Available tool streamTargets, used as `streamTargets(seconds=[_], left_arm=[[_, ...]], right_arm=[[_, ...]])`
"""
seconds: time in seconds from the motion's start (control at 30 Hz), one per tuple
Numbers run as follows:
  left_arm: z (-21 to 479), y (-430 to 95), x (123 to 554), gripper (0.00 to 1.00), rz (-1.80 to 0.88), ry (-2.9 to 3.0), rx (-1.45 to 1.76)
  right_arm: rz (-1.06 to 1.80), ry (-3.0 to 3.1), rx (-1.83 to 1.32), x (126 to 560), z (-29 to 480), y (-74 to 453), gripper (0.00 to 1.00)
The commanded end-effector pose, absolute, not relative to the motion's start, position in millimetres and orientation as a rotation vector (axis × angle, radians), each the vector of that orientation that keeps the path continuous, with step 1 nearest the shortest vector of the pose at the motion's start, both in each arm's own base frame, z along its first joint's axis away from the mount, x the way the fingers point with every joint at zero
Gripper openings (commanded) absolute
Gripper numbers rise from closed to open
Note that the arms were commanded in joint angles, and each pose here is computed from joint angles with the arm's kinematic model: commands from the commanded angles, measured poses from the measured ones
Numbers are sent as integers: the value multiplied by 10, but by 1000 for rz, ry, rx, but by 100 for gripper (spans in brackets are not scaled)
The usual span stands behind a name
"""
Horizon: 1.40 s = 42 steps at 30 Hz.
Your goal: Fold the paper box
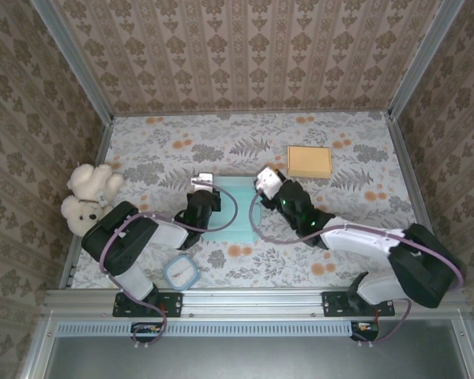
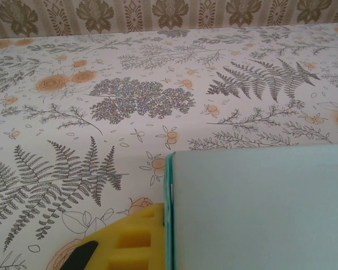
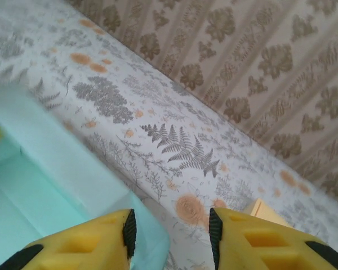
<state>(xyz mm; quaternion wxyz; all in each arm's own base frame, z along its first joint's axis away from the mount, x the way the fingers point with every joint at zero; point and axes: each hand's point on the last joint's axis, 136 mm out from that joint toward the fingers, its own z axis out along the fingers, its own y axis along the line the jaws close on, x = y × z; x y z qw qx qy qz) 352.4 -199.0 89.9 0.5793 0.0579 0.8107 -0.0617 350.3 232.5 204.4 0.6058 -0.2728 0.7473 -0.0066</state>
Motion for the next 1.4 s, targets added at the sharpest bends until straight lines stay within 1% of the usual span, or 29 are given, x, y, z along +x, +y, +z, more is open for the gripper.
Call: streamTargets(seconds=[0.0, 0.03, 0.13, 0.23, 0.4, 0.57, 0.87, 1.03, 1.37], left_arm=[[1043, -1983, 3519, 0, -217, 1848, 74], [1041, -1980, 3511, 0, -225, 1847, 66], [1041, -1962, 3501, 0, -241, 1841, 41], [1047, -1958, 3479, 0, -258, 1831, 29], [1079, -1944, 3467, 0, -261, 1816, 20], [1092, -1942, 3445, 0, -256, 1813, 19], [1097, -1970, 3411, 0, -251, 1812, 21], [1105, -2007, 3411, 0, -233, 1812, 24], [1094, -1989, 3412, 0, -178, 1829, 13]], right_arm=[[188, 2019, -317, 3410, 1976, 2165, 42], [230, 2019, -272, 3397, 2033, 2173, 43], [428, 1990, -149, 3344, 2179, 2275, 51], [579, 1975, -91, 3316, 2204, 2405, 52], [707, 2009, -76, 3367, 2092, 2647, 53], [732, 2065, -66, 3493, 1826, 2828, 53], [754, 2100, -42, 3586, 1604, 2945, 53], [776, 2114, -43, 3581, 1573, 3013, 53], [539, 2050, -106, 3434, 1781, 2856, 54]])
